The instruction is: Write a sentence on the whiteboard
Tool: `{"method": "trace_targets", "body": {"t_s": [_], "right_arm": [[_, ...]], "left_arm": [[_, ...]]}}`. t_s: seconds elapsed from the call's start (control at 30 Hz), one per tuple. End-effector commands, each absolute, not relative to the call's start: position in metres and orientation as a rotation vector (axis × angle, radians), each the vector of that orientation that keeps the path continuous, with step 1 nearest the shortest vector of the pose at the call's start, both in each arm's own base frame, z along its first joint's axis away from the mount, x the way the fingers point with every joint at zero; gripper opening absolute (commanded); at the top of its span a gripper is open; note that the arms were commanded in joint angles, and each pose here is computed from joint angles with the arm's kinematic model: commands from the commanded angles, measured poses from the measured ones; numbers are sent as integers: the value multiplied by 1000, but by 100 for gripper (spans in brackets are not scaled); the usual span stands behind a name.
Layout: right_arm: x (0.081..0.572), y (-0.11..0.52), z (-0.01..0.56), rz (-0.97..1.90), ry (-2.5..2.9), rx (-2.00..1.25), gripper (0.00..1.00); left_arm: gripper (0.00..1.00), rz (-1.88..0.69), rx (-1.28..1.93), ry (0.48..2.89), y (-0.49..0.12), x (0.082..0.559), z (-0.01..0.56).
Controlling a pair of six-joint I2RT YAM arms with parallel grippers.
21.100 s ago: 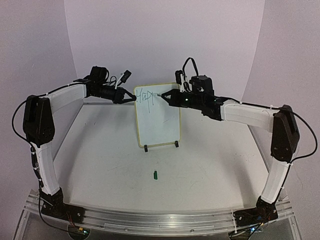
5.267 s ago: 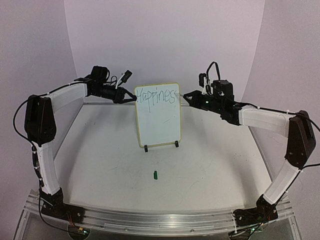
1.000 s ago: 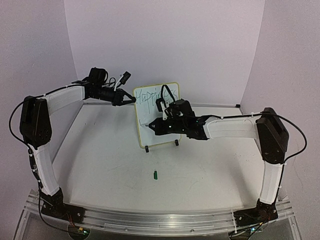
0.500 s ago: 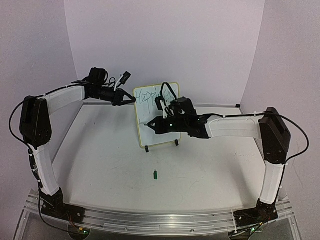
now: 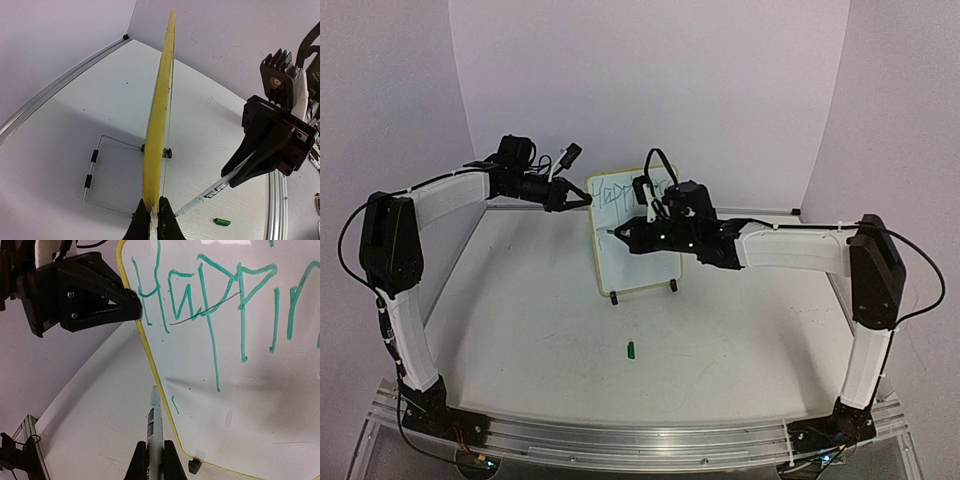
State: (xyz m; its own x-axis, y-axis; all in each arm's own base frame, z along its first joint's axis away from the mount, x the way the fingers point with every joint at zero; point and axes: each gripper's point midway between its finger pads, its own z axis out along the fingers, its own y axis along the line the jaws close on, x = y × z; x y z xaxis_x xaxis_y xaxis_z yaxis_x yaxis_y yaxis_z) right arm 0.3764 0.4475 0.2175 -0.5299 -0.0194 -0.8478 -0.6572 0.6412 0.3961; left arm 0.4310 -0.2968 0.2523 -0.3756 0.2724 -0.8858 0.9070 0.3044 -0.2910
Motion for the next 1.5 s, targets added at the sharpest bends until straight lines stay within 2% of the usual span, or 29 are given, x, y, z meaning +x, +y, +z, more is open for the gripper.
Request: {"method": "trace_targets", "body": {"t_s": [0.0,0.8,1.17,1.47], "right_arm": [[387,455,227,917,1942,-510,0],[397,450,207,848,1983,-464,0],[377,435,236,859,1911,-529,0],[375,430,215,833,1964,-529,0]], "left_arm": [[0,-1091,1051,1971,-294,417,219],[0,-1094,1055,1963,-295,416,221],[0,-1098,1054,1968,-296,416,219],[0,-1097,1056,1969,-296,415,219]]}}
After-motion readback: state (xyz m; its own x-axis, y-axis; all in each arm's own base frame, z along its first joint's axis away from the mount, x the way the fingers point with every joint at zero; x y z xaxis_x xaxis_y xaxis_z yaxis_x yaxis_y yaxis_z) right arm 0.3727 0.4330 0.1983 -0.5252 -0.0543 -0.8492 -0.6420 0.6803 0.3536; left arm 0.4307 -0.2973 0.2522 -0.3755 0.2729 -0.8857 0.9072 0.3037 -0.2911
